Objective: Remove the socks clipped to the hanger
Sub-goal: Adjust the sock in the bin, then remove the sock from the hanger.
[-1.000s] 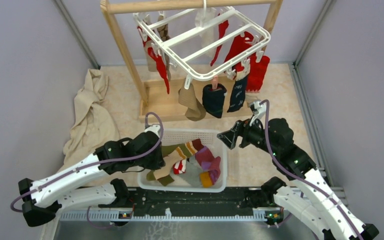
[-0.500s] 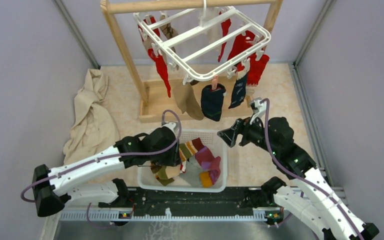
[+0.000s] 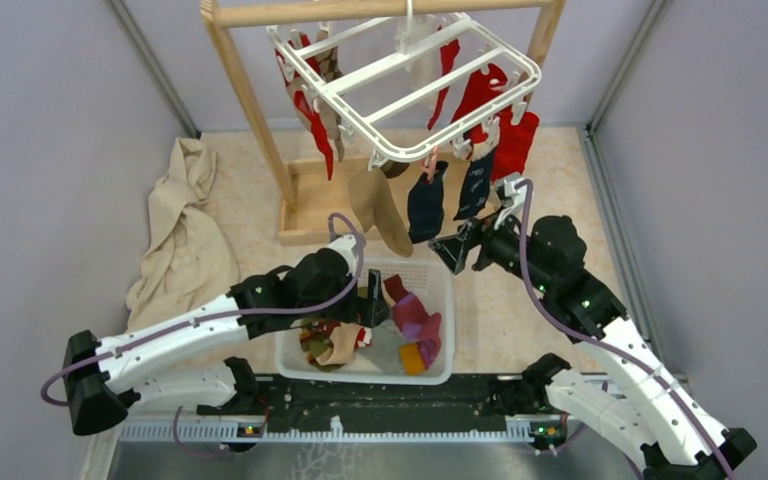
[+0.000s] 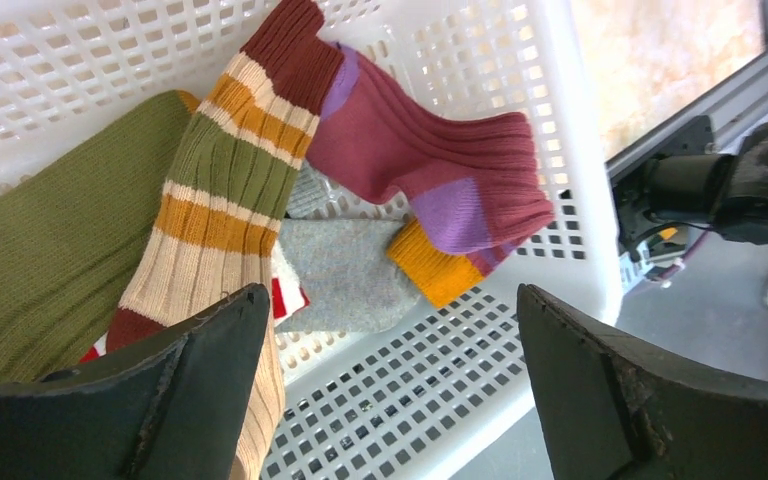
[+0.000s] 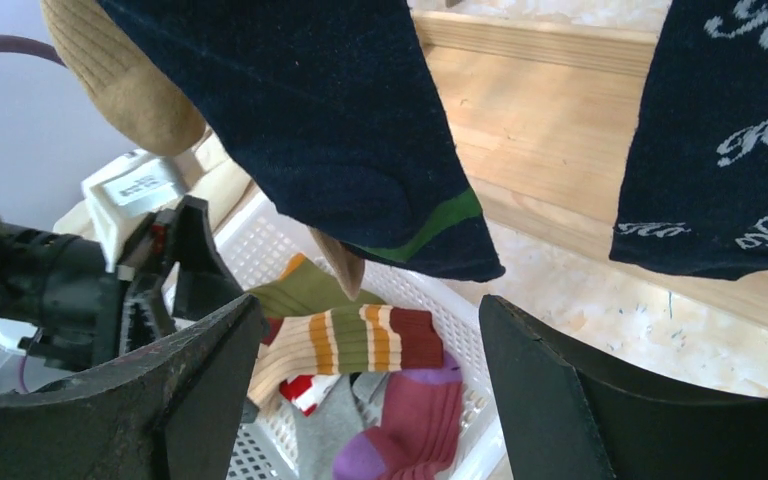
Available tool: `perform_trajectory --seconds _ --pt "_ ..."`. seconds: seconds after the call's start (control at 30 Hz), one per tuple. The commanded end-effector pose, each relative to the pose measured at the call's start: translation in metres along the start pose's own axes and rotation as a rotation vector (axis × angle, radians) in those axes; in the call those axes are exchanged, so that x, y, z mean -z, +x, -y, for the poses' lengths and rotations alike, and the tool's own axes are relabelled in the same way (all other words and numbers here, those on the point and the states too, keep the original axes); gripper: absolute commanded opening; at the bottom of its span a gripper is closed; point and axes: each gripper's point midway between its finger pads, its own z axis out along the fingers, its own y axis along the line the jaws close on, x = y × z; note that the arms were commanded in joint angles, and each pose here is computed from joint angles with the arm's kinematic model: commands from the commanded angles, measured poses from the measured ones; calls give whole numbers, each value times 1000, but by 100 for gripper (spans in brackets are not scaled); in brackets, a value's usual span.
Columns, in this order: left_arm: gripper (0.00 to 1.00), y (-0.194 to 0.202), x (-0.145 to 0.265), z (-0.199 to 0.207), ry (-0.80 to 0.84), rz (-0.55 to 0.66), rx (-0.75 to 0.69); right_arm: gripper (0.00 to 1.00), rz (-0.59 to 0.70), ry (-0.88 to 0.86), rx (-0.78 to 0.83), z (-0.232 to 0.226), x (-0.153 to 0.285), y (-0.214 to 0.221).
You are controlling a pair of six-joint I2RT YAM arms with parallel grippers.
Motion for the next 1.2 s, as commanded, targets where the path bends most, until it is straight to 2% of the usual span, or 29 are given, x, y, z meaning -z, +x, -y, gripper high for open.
perform_trajectory --seconds 0.0,0.37,0.6,0.7,0.83,0.9,0.93,1.1,1.17 --pt "99 -23 22 16 72 96 -2 80 146 -35 74 -13 1 -48" --pt "99 -41 47 29 109 137 -3 84 179 -65 131 -13 -34 -66" --pt "99 -40 51 28 112 139 -4 84 164 -96 139 -9 -63 -58" --pt "99 -41 52 28 111 139 -5 73 165 -115 126 -11 -67 -56" --pt "99 -40 53 28 112 133 -8 45 179 -140 115 -17 -62 -57" --pt "99 -41 53 29 113 134 -9 26 179 -141 113 -19 -57 -58" --pt "99 -41 53 30 117 135 -11 21 178 -142 115 -20 -54 -59" --pt "99 -46 52 33 116 144 -15 13 198 -137 131 -26 -34 -70" --pt "99 -50 53 37 130 151 -18 5 187 -119 131 -25 -26 -70"
